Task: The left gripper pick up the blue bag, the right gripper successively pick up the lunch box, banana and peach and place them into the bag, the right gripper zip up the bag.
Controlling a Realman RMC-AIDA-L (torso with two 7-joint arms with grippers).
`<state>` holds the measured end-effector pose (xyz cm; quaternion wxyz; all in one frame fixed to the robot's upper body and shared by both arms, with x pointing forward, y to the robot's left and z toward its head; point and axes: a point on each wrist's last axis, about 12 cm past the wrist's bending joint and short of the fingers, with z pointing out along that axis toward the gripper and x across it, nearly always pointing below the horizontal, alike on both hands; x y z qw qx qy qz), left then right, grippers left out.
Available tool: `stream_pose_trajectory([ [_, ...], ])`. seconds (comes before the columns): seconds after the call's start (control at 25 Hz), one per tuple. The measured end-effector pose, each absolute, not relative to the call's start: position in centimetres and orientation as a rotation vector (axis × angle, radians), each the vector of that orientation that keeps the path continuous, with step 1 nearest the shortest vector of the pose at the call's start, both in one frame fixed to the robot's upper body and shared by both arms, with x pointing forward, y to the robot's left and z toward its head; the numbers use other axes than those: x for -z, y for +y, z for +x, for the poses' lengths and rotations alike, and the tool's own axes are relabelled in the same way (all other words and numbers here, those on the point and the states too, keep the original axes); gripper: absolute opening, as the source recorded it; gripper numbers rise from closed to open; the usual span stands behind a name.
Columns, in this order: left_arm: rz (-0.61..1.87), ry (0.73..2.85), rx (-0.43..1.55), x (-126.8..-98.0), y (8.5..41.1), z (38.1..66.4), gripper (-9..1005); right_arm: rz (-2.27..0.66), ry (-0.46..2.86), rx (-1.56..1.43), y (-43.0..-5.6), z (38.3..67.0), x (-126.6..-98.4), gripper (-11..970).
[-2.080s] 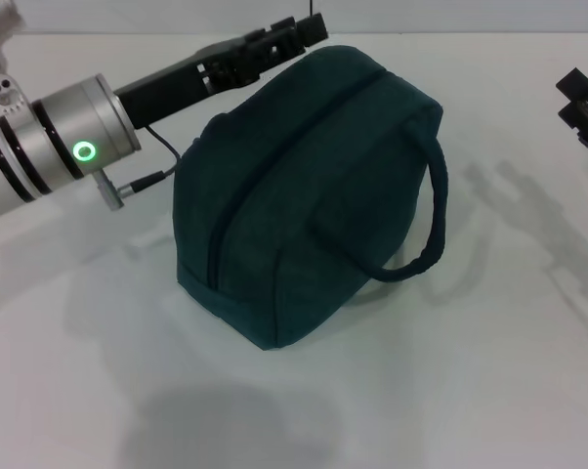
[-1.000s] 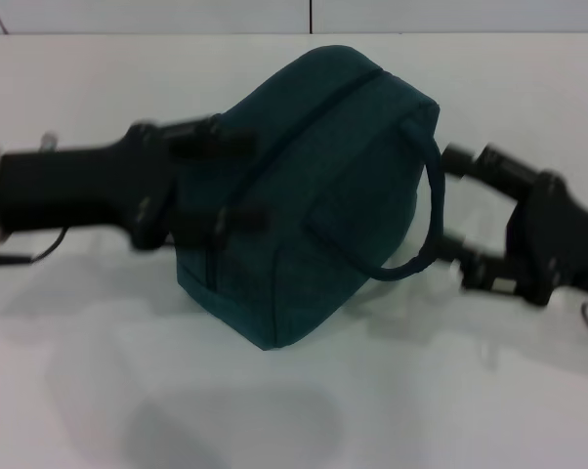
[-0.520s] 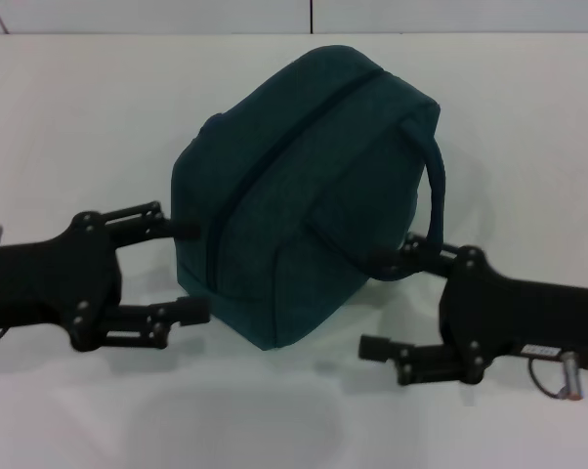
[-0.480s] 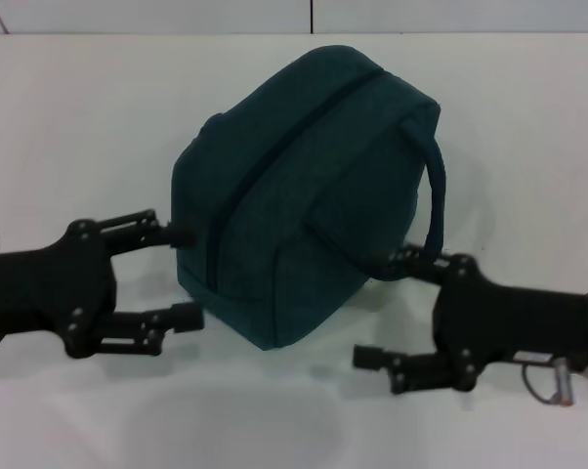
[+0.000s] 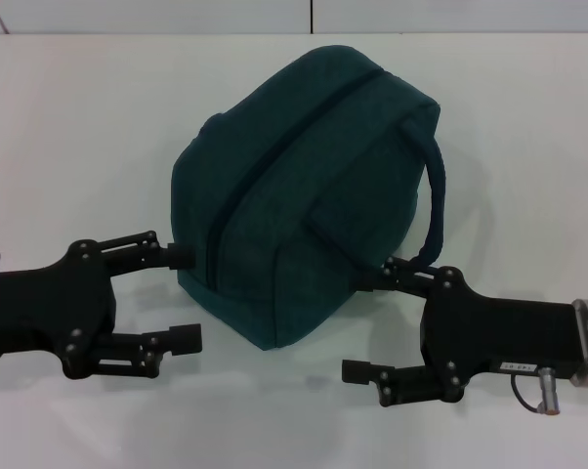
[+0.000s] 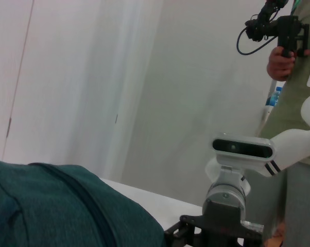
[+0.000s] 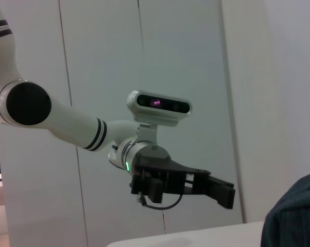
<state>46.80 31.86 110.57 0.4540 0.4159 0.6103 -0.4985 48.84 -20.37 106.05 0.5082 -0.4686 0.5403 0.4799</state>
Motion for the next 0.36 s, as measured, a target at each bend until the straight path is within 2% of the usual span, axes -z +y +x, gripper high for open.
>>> stream_pose_trajectory([
  [0.36,1.046,1.496,1.256,-110.44,30.78,47.19,882,-1.11,1.305,-1.138,-20.8,49.06,-106.2,886],
])
